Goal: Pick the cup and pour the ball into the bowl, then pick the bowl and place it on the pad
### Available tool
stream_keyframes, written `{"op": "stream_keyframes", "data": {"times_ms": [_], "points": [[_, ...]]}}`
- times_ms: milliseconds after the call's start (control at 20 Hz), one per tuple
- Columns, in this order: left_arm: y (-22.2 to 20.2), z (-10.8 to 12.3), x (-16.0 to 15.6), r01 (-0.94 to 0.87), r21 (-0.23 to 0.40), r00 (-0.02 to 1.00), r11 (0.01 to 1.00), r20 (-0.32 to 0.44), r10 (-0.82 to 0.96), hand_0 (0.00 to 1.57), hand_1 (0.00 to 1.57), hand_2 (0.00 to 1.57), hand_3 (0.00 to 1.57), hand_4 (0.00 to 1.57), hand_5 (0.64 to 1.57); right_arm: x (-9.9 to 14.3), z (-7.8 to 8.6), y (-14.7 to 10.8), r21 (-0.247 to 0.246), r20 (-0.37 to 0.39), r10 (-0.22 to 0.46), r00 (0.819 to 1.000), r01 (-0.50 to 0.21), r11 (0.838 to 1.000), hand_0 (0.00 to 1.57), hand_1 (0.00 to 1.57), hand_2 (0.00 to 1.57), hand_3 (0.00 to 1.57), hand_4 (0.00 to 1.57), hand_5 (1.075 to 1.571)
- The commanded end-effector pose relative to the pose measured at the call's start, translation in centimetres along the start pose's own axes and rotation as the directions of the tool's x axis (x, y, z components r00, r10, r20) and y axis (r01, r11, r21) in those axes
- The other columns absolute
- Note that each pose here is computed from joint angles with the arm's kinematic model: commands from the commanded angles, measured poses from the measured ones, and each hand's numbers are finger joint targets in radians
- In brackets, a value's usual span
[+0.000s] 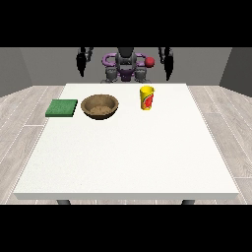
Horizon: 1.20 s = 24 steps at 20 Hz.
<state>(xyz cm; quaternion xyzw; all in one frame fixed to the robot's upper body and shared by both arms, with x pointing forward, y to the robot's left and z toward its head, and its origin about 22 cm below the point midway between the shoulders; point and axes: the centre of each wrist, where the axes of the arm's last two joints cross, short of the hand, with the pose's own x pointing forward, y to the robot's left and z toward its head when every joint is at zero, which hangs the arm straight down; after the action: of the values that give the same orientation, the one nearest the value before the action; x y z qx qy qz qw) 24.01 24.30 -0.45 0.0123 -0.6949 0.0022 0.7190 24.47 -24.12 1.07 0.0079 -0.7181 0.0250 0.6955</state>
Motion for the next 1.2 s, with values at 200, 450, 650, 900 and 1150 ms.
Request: {"op": "stream_keyframes", "data": {"times_ms": [200, 450, 650, 900, 1150], "points": [[1.0, -0.3, 3.1, 0.049, -0.004, 0.998, 0.999, 0.033, -0.049, 0.0, 0.0, 0.0, 0.0, 0.0, 1.557, 2.9, -0.1, -1.2, -0.008, 0.008, 0.052, 0.999, -0.052, 0.999, 0.0, 0.0, 0.0, 0.0, 0.0, 1.569], [1.9, -1.9, 8.2, -0.07, 0.031, 0.987, 0.997, 0.148, 0.065, 0.0, 0.0, 0.0, 0.0, 0.0, 1.558, 3.3, 2.0, -9.1, 0.004, 0.023, 0.008, 1.0, -0.008, 1.0, 0.0, 0.0, 0.0, 0.0, 0.0, 1.569], [3.1, -1.7, 8.8, -0.051, 0.044, 0.981, 0.998, 0.192, 0.042, 0.0, 0.0, 0.0, 0.0, 0.0, 1.547, 4.4, 2.3, -9.4, -0.011, 0.074, -0.023, 0.997, 0.024, 1.0, 0.0, 0.0, 0.0, 0.0, 0.0, 1.57], [5.2, -3.9, 8.5, -0.061, 0.027, 0.957, 0.998, 0.286, 0.05, 0.0, 0.0, 0.0, 0.0, 0.0, 1.541, 5.7, -0.2, -7.9, -0.019, 0.147, -0.01, 0.989, 0.013, 1.0, 0.0, 0.0, 0.0, 0.0, 0.0, 1.57], [3.9, -4.6, 4.2, -0.038, 0.047, 0.943, 0.998, 0.333, 0.02, 0.0, 0.0, 0.0, 0.0, 0.0, 1.529, 4.6, -0.6, -7.9, 0.029, 0.175, -0.039, 0.984, 0.035, 0.999, 0.0, 0.0, 0.0, 0.0, 0.0, 1.57]]}}
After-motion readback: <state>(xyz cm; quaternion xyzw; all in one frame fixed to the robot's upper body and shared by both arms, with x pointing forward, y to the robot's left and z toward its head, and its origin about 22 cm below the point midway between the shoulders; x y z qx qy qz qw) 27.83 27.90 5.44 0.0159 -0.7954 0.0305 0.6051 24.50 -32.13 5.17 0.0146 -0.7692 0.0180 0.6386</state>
